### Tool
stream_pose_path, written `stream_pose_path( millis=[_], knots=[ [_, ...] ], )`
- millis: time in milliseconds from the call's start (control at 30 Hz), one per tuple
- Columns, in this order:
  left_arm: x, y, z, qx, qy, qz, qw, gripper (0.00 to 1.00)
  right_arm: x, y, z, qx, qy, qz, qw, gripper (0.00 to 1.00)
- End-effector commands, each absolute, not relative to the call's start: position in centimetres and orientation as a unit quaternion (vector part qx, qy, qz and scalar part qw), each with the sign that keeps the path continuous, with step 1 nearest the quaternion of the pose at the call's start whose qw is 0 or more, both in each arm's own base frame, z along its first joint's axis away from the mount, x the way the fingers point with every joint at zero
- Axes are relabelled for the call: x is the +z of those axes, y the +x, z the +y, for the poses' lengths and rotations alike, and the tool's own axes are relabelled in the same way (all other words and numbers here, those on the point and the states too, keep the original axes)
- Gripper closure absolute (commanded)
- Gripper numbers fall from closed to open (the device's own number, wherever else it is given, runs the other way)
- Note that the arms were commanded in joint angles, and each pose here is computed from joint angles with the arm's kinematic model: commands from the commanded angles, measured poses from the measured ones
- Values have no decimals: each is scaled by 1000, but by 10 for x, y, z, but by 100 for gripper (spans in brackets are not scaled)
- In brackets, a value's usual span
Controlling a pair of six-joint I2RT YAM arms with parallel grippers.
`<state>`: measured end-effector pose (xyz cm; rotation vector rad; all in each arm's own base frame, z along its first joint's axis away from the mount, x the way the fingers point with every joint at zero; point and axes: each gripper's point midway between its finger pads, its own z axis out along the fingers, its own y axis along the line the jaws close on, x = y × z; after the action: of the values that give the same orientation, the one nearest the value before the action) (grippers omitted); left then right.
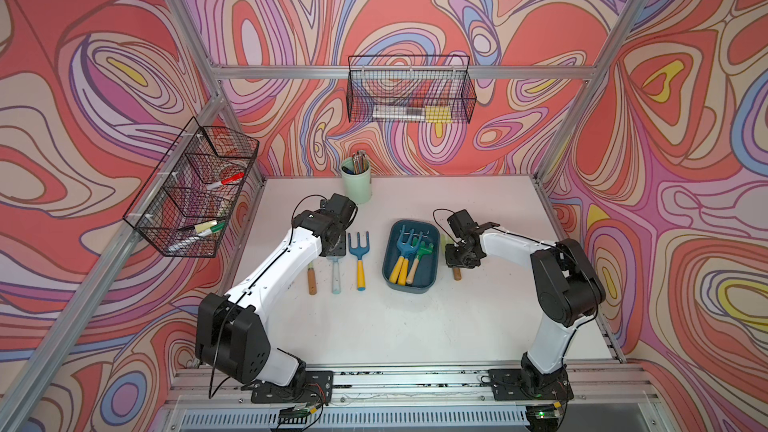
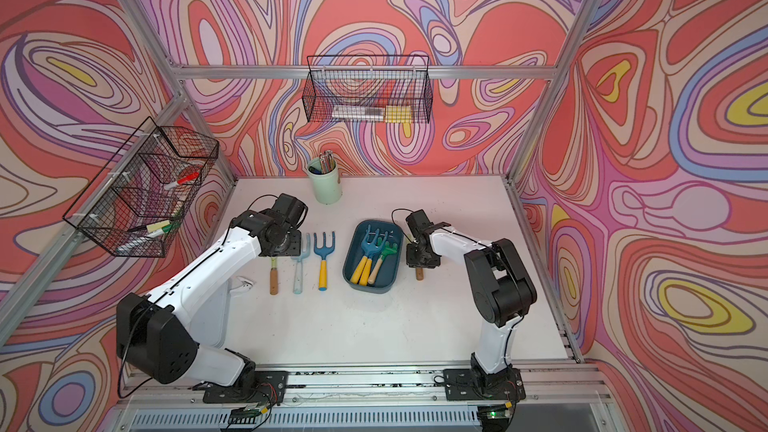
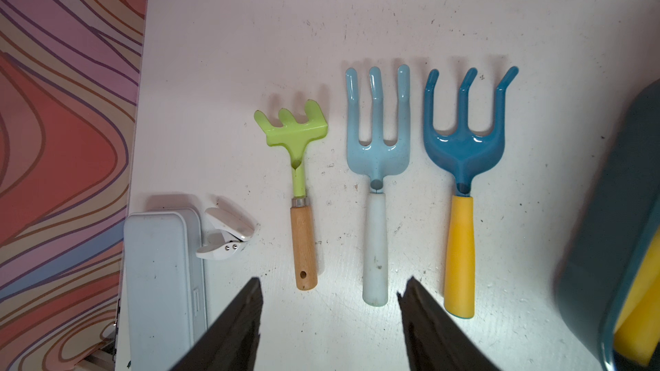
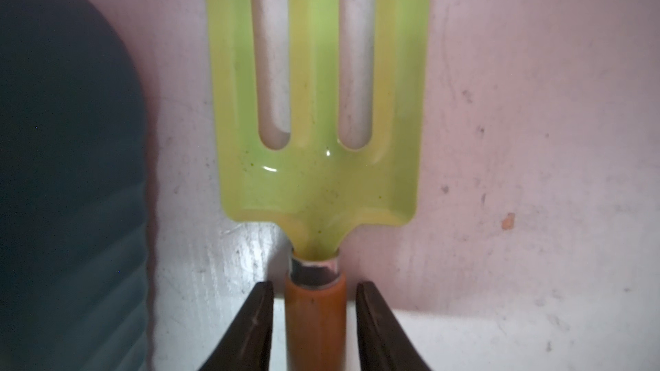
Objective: Take the hand rake out of the storage box
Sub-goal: Place the rake at the center of the board.
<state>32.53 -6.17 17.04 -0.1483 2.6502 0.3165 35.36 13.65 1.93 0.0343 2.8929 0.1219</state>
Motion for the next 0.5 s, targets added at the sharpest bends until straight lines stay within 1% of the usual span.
stream_pose_path(
  millis=[0, 167, 267, 467],
  knots=[
    [177, 324, -60, 124, -48, 963, 234, 35, 22, 347, 131, 33, 16, 993, 111, 60],
    [177, 323, -60, 124, -48, 963, 234, 35, 49, 353, 132, 38, 16, 991, 131, 56],
    [177, 323, -60, 123, -49, 963, 234, 35, 81, 358, 131, 42, 19, 986, 159, 55],
    [173, 322, -61, 122, -49, 965, 227, 35, 136, 357, 131, 50, 80, 976, 194, 56]
  ],
)
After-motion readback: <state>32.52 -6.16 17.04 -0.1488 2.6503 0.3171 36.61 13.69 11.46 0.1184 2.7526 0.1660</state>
